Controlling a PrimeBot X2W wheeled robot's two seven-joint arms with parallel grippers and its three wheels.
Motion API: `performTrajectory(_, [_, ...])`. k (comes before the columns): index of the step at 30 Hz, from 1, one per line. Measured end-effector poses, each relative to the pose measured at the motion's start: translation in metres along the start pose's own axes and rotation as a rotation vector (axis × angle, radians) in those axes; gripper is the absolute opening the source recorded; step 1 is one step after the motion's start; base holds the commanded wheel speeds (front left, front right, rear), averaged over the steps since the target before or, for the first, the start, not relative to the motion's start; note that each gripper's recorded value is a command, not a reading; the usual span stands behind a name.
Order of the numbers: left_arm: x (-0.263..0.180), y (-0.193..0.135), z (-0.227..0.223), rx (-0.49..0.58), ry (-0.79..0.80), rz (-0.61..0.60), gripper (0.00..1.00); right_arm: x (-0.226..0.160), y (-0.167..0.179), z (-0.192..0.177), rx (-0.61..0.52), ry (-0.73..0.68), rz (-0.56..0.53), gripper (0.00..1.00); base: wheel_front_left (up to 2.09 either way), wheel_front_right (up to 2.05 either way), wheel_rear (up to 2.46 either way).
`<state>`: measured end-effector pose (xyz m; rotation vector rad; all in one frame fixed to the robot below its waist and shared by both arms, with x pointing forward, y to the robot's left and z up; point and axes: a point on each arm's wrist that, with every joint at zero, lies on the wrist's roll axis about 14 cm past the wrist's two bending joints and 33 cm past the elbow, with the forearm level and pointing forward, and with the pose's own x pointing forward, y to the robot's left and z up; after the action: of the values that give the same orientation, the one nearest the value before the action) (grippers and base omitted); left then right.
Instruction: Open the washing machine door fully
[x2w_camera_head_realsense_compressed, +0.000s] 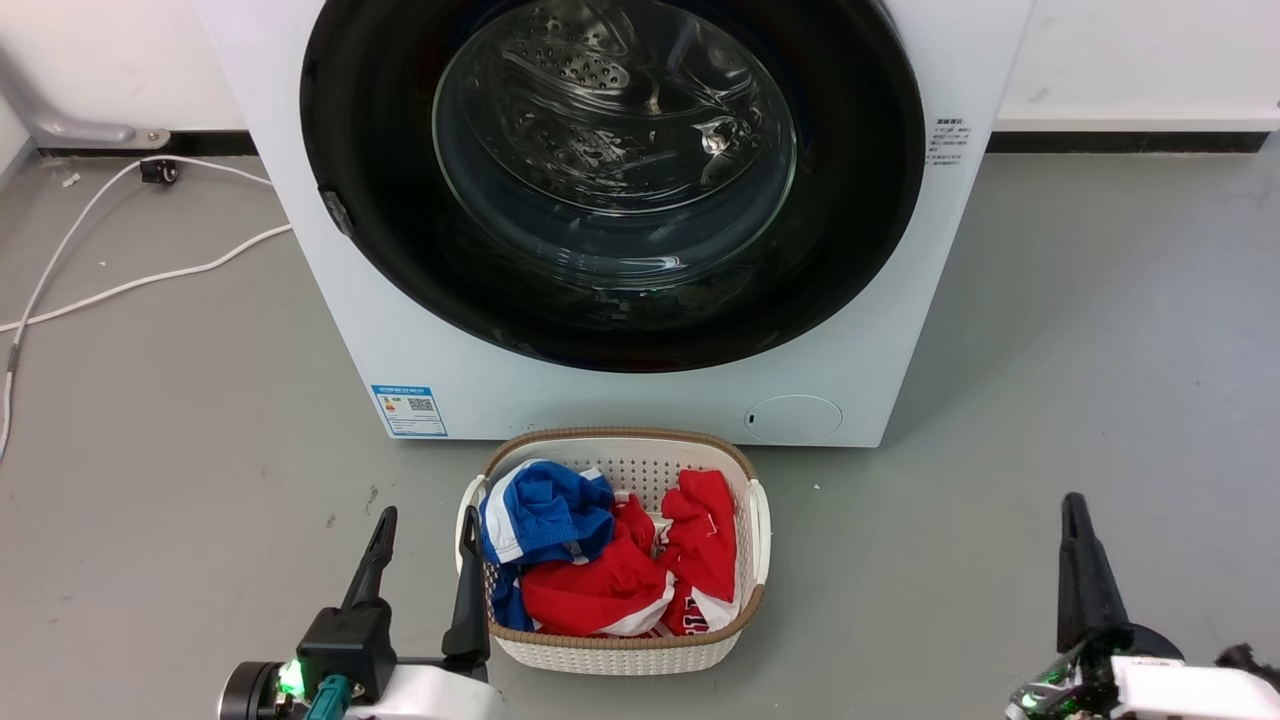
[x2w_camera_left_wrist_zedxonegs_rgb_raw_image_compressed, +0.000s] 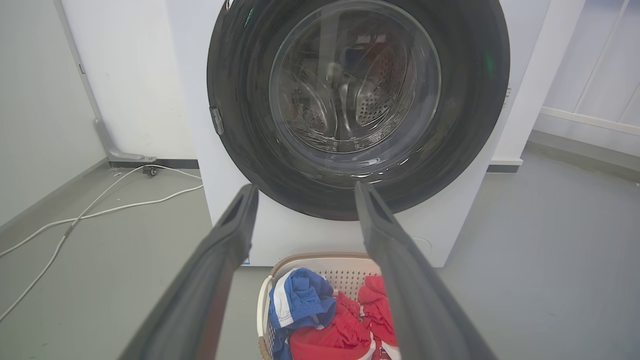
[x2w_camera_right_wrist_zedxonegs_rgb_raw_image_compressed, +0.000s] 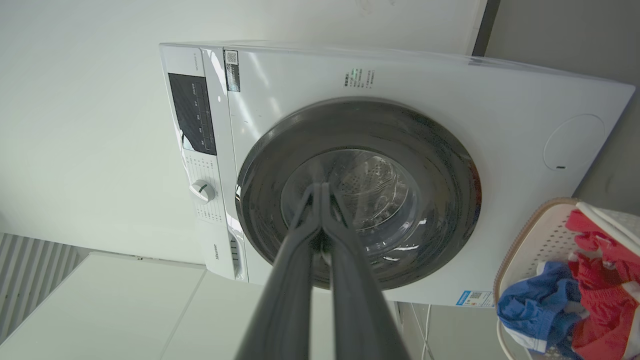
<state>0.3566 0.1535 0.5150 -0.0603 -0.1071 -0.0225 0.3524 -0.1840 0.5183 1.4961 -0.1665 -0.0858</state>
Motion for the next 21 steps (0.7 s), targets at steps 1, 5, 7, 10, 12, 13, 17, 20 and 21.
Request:
performTrajectory(1, [0.000,0.000,0.000,0.000,0.000,0.001,1.00,0.000,0.002,-0.003,0.047,0.020,0.000,0.00,0.00,0.00,0.00])
performTrajectory(5, [0.000,0.000,0.000,0.000,0.001,0.001,1.00,-0.003,0.006,-0.005,0.171,0.092,-0.001,0.00,0.00,0.00,0.00])
performTrajectory(7, [0.000,0.001,0.000,0.000,0.000,0.002,1.00,-0.003,0.009,0.000,0.198,0.106,0.009,0.00,0.00,0.00,0.00])
performTrajectory(10, [-0.001,0.001,0.000,0.000,0.000,0.004,1.00,-0.004,0.009,0.005,0.190,0.123,0.012,0.00,0.00,0.00,0.00])
performTrajectory(12, [-0.001,0.002,0.000,0.001,0.000,0.006,1.00,-0.006,0.004,0.006,0.150,0.131,0.001,0.00,0.00,0.00,0.00])
performTrajectory(13, [-0.001,0.002,0.000,0.001,0.001,0.006,1.00,-0.007,0.003,0.007,0.147,0.131,-0.003,0.00,0.00,0.00,0.00])
performTrajectory(17, [-0.001,0.002,-0.001,0.007,0.004,0.008,1.00,-0.006,0.002,0.007,0.140,0.140,-0.005,0.00,0.00,0.00,0.00])
performTrajectory(20, [-0.001,0.004,-0.002,0.010,0.006,0.014,1.00,-0.006,0.001,0.005,0.140,0.149,-0.007,0.00,0.00,0.00,0.00])
performTrajectory(21, [-0.001,0.004,-0.002,0.010,0.007,0.016,1.00,-0.005,0.001,0.004,0.142,0.150,-0.007,0.00,0.00,0.00,0.00])
